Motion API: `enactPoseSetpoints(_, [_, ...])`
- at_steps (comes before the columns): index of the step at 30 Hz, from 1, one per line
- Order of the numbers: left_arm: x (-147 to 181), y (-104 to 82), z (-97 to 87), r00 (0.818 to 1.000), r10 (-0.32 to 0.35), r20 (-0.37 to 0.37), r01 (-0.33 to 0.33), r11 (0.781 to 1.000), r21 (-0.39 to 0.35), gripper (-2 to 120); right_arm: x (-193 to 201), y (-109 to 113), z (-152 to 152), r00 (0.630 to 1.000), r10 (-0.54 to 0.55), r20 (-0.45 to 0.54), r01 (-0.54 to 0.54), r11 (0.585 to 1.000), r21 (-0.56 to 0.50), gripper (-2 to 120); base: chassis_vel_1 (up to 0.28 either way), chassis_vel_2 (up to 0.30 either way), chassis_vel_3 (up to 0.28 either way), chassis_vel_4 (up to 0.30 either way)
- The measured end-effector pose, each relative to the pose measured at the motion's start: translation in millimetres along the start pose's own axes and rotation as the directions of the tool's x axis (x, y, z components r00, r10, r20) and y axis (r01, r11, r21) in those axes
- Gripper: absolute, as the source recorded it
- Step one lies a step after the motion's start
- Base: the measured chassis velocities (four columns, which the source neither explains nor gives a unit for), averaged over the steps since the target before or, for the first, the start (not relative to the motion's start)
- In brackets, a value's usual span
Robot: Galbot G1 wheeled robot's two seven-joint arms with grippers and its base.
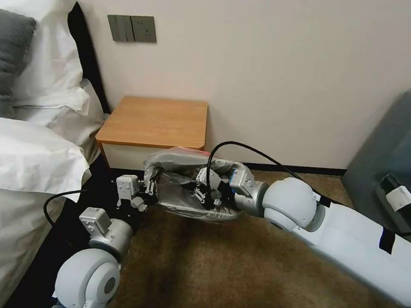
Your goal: Pick up the garbage bag from the table and place it over the trash can.
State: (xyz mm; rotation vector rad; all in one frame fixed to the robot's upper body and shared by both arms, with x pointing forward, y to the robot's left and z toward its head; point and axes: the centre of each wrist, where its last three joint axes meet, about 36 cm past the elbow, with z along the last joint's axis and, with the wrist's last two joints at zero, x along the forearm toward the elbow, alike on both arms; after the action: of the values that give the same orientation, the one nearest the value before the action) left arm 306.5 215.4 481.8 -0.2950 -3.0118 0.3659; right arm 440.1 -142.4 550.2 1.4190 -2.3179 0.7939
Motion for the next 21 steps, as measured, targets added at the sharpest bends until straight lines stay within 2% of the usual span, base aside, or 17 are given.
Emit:
enactPoseSetpoints(13, [0,-6.6,4.2,0.999,0.033,-0.010,-0.033,0.999,-0.021,7,-16,3,-10,0.998,0.031,-0.053,-0.030,0.999,0.017,0,0.000,0.000,0.000,0.000])
enactPoseSetpoints(21, [1,-8.1,5.4,0.999,0.034,-0.011,-0.034,0.999,-0.019,7,-24,-3,-3,0.996,0.043,-0.084,-0.042,0.999,0.016,0,0.000,0.000,0.000,0.000])
